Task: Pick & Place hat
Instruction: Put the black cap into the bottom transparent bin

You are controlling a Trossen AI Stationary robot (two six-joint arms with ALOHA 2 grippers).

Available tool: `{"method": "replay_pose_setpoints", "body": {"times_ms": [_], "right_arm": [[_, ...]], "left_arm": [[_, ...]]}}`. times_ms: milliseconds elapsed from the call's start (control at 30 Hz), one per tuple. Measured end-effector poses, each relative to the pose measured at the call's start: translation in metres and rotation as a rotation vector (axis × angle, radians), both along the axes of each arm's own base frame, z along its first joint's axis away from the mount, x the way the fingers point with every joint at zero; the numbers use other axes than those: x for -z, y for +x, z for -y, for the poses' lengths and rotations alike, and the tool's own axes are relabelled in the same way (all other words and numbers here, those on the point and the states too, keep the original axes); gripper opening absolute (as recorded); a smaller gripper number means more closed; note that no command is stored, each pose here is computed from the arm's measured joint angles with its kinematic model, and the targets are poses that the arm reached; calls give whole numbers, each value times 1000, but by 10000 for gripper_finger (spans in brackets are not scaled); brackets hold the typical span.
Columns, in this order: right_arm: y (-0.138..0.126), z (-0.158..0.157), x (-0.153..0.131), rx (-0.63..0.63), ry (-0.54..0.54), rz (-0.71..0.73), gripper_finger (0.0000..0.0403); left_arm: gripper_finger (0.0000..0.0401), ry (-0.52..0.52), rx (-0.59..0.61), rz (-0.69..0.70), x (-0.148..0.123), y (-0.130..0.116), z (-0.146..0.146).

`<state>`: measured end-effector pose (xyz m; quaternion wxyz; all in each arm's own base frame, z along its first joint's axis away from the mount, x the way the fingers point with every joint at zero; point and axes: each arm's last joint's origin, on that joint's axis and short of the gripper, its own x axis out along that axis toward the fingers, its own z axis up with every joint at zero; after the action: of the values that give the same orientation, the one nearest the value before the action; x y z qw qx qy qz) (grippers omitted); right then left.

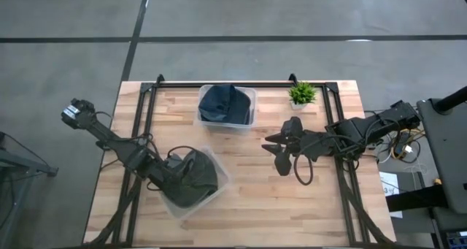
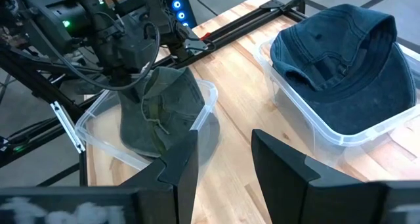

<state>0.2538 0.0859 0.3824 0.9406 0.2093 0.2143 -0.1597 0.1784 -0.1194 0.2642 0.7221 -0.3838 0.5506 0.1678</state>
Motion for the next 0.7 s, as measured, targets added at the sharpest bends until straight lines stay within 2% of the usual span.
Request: {"method": "replay_pose_setpoints", "body": {"times_ms": [200, 533, 633, 700], "right_arm": [[0, 0, 0, -2, -5, -1, 134], [0, 0, 0, -3, -7, -2, 134], [0, 0, 0, -3, -7, -1, 134], [0, 0, 0, -3, -7, -1, 134]], "left_arm": [[62, 16, 1, -21, 2, -2, -1], [178, 30, 2, -69, 9, -6, -5], [196, -4, -58, -120, -2, -13, -10], [199, -8, -95, -103, -14, -17, -13]]}}
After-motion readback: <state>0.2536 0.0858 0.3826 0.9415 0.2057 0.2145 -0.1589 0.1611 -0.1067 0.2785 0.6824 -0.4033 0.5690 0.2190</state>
